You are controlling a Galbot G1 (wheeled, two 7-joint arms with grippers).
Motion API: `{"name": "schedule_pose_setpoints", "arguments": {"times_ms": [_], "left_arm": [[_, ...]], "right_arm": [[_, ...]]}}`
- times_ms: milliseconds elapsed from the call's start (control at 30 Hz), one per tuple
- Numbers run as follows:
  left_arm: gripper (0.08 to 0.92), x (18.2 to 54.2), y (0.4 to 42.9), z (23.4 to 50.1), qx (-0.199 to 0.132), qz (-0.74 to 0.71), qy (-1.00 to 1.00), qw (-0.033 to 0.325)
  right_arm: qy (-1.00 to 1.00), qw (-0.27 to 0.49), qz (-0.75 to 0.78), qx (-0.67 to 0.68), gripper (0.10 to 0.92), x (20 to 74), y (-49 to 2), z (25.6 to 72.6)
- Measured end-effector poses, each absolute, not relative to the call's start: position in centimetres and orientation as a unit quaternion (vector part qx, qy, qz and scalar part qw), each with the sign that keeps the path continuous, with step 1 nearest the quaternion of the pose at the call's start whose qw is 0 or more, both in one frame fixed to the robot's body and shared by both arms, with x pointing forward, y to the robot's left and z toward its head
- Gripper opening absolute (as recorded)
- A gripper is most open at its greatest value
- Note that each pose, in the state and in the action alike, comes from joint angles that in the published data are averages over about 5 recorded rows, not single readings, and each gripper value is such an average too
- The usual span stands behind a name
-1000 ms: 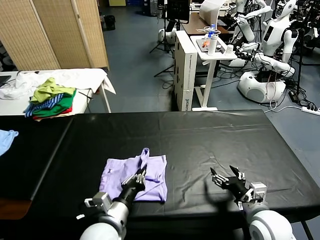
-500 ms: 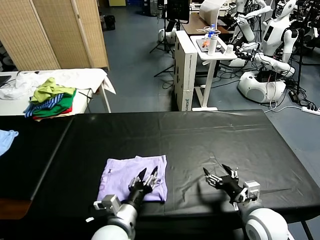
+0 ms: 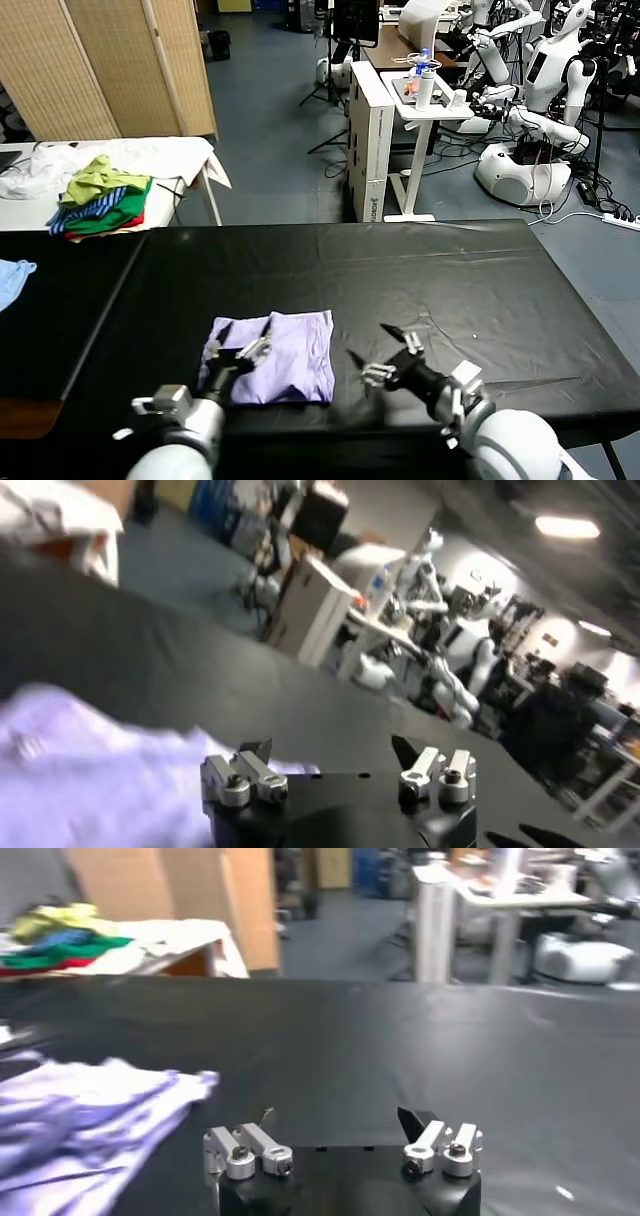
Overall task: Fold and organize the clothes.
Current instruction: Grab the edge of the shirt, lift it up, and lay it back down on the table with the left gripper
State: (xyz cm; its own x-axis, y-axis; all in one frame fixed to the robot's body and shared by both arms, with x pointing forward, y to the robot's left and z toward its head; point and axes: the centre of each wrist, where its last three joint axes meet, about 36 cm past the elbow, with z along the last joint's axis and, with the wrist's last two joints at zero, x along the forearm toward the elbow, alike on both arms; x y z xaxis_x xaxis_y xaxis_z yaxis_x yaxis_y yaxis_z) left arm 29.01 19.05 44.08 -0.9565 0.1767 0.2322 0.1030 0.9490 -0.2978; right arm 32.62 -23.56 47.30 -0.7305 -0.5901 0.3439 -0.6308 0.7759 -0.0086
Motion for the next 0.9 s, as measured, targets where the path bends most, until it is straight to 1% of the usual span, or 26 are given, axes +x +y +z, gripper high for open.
{"name": "schedule_pose_setpoints", "arguments": {"times_ms": [167, 367, 600, 900], "left_arm": [[0.907, 29.0, 22.6, 43.9, -0.036, 0.092, -0.987, 0.130], [0.907, 28.8, 24.2, 43.5, -0.008, 0.064, -0.989, 0.135], [0.907, 28.5, 24.4, 43.1, 0.001, 0.060, -0.988, 0.140], [0.907, 28.0, 24.3, 42.5, 0.006, 0.060, -0.988, 0.145]], "right_arm": [[-0.902, 0.162, 0.104, 0.388, 0.907, 32.7, -21.4, 46.5], [-0.878, 0.174, 0.115, 0.431, 0.907, 31.7, -19.3, 44.8], [-0.876, 0.198, 0.088, 0.431, 0.907, 31.0, -18.2, 43.2], [-0.881, 0.204, 0.068, 0.421, 0.902, 31.2, -17.5, 42.1]]}}
